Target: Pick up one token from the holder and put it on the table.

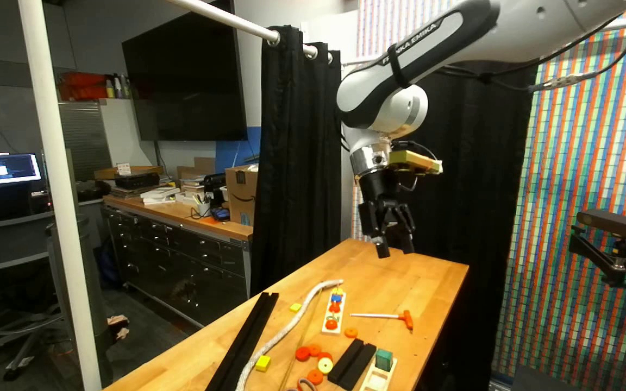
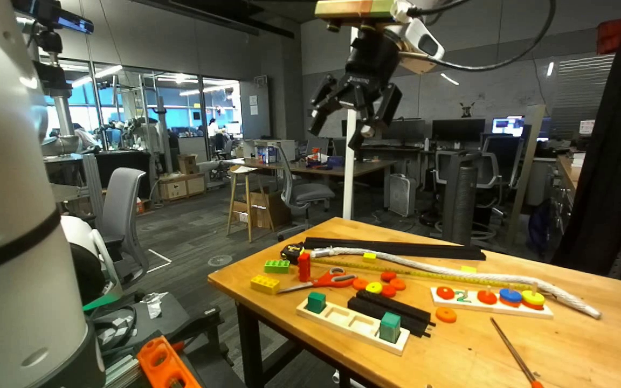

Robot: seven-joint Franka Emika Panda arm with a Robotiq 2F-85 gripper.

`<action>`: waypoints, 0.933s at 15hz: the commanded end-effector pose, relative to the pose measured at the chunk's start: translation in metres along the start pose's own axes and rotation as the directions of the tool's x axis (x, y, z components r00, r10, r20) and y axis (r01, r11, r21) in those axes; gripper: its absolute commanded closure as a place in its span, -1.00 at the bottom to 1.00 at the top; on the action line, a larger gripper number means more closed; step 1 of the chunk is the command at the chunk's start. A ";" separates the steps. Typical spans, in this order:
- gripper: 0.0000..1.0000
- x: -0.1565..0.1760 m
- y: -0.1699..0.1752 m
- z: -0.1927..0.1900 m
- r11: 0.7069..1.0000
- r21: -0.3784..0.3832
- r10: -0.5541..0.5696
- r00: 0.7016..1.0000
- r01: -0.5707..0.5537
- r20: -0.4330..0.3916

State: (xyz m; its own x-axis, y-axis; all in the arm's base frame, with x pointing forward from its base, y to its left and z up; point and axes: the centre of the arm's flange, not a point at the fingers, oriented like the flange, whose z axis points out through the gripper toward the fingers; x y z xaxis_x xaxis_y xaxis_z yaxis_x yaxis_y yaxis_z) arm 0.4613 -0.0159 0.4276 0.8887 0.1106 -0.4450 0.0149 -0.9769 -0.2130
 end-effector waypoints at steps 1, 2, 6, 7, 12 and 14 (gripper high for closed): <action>-1.00 -0.090 -0.024 0.012 0.984 -0.087 -0.151 0.988 0.153 0.036; -1.00 -0.110 -0.027 0.016 0.977 -0.112 -0.180 0.983 0.183 0.042; -1.00 -0.166 -0.029 0.033 0.941 -0.245 -0.255 0.965 0.235 -0.055; -1.00 -0.181 -0.033 0.039 0.936 -0.260 -0.266 0.960 0.236 -0.086; -1.00 -0.213 -0.039 0.045 0.931 -0.290 -0.301 0.913 0.220 -0.274; -1.00 -0.224 -0.039 0.048 0.927 -0.302 -0.323 0.882 0.221 -0.343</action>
State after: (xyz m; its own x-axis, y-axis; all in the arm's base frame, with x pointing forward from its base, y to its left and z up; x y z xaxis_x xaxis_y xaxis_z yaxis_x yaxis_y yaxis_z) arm 0.2737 0.0049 0.4912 0.9238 0.3424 -0.1712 0.3383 -0.9395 -0.0538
